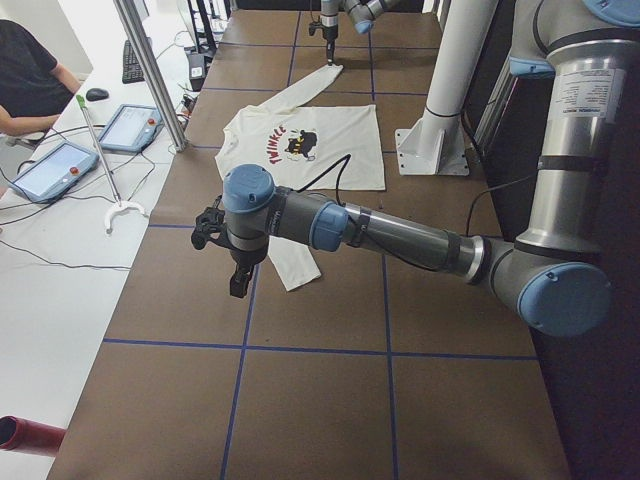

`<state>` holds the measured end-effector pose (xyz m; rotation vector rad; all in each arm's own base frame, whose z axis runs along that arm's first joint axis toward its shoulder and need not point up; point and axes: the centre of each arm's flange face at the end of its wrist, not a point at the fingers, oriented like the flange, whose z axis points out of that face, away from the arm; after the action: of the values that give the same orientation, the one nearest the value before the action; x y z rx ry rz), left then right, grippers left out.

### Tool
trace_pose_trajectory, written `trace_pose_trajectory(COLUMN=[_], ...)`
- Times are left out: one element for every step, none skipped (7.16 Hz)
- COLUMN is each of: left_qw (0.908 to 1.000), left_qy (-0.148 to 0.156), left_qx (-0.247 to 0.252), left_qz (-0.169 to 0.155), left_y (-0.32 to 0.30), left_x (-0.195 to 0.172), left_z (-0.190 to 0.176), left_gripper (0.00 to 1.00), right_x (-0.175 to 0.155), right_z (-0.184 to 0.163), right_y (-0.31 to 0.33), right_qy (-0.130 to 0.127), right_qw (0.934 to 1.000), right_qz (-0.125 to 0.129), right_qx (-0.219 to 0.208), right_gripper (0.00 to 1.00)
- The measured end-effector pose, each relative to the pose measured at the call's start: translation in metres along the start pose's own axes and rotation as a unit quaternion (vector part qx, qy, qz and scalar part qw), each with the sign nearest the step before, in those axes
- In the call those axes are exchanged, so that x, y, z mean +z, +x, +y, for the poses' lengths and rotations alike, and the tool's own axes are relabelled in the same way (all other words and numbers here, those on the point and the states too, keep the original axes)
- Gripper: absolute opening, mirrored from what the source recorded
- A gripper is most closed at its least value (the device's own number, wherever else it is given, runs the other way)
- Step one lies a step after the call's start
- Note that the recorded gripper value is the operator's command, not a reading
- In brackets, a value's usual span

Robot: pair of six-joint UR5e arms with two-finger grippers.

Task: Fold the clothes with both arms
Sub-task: 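Lower the right gripper onto the sleeve cuff nearest it and grasp, then carry the grasped sleeve across the shirt toward the left gripper and release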

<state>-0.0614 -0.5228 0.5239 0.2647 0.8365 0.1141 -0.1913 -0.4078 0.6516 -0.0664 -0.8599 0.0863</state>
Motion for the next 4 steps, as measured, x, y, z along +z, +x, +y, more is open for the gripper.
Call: trace_pose_trajectory(left_qw=[1.0,1.0,1.0,1.0], left_qy=[0.0,0.0,0.0,0.001], left_qx=[0.0,0.0,0.0,0.001], left_qz=[0.0,-0.001,-0.001,-0.001], left_y=[0.0,0.0,0.0,0.001], left_x=[0.0,0.0,0.0,-0.001], left_z=[0.0,0.001,0.001,0.001], left_gripper=[1.0,1.0,1.0,1.0], right_x=[0.0,-0.002,-0.005,-0.02], right_z=[0.0,-0.001,-0.001,-0.002], right_y=[0.0,-0.003,-0.008,-0.024], right_qy=[0.0,0.001,0.002,0.003], right_qw=[1.0,1.0,1.0,0.9998], right_qz=[0.0,-0.002,-0.006,-0.02], right_qx=[0.0,-0.002,-0.005,-0.009], right_gripper=[0.0,0.0,0.0,0.0])
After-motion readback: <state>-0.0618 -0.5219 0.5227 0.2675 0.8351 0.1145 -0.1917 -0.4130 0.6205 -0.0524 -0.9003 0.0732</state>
